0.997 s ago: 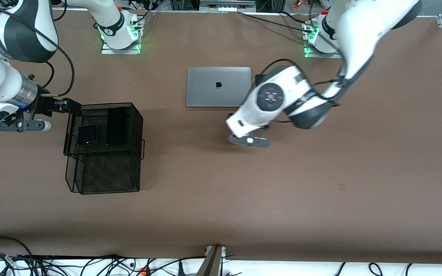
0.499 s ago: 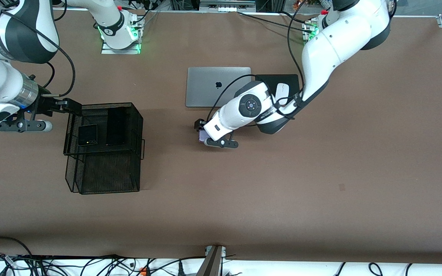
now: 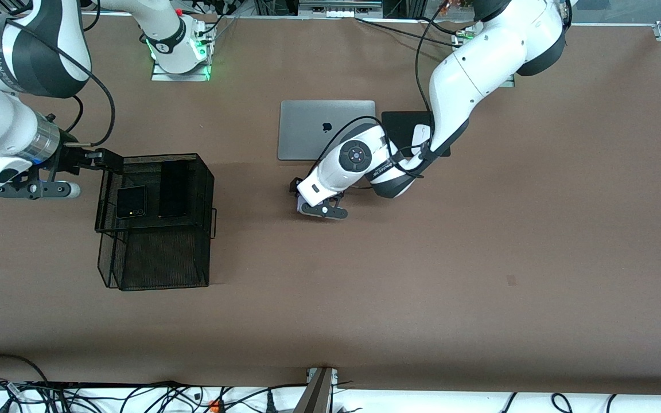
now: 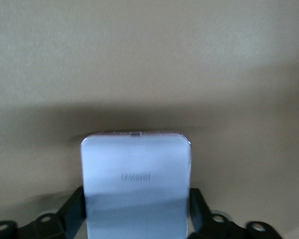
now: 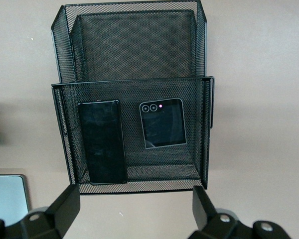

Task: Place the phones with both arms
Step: 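Set the white phone down beside the laptop with the left gripper, then grasp the white phone with the right gripper while the left gripper withdraws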

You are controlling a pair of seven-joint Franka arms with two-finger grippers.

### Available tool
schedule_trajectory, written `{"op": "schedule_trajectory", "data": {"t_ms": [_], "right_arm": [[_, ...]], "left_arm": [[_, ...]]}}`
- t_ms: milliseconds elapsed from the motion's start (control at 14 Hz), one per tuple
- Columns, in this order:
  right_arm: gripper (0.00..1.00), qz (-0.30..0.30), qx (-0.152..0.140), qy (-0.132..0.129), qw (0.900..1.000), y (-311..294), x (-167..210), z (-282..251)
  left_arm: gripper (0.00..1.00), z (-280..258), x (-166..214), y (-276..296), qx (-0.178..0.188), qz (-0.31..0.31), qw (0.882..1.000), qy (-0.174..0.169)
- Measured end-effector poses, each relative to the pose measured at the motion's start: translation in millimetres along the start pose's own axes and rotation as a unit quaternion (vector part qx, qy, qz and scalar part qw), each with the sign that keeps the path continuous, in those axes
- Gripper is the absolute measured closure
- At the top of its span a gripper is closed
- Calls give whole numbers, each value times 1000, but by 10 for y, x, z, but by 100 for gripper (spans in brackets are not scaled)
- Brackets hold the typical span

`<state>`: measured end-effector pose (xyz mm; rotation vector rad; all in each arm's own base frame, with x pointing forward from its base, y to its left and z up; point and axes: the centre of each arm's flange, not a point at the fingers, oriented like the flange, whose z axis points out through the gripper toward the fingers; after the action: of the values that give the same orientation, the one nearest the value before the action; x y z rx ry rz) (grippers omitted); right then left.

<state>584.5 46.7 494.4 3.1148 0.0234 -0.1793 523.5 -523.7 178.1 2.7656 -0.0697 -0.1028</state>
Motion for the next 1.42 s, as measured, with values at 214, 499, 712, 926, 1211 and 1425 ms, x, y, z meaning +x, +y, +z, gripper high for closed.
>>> {"op": "schedule_trajectory", "data": {"t_ms": [214,499,712,926,1211,1425], "right_arm": [[0,0,-1,-1,1000,-3,3,7],[0,-5,4,0,1000,-150,9,30],[0,21,7,3,1000,-673,35,154],[0,47,16,11,999,-1476,8,358],[0,72,18,37,997,-2791,-141,797],[0,80,17,52,995,-3637,-282,1370]], "left_arm": [[0,-327,234,-57,-10,-9,1000,17],[0,-1341,573,-517,32,-45,997,-49],[0,-2349,789,-1308,64,-61,991,-101],[0,-3135,942,-2325,80,-36,989,-122],[0,-4022,917,-3061,150,44,983,-96],[0,-4684,825,-3513,201,107,971,-77]]}}
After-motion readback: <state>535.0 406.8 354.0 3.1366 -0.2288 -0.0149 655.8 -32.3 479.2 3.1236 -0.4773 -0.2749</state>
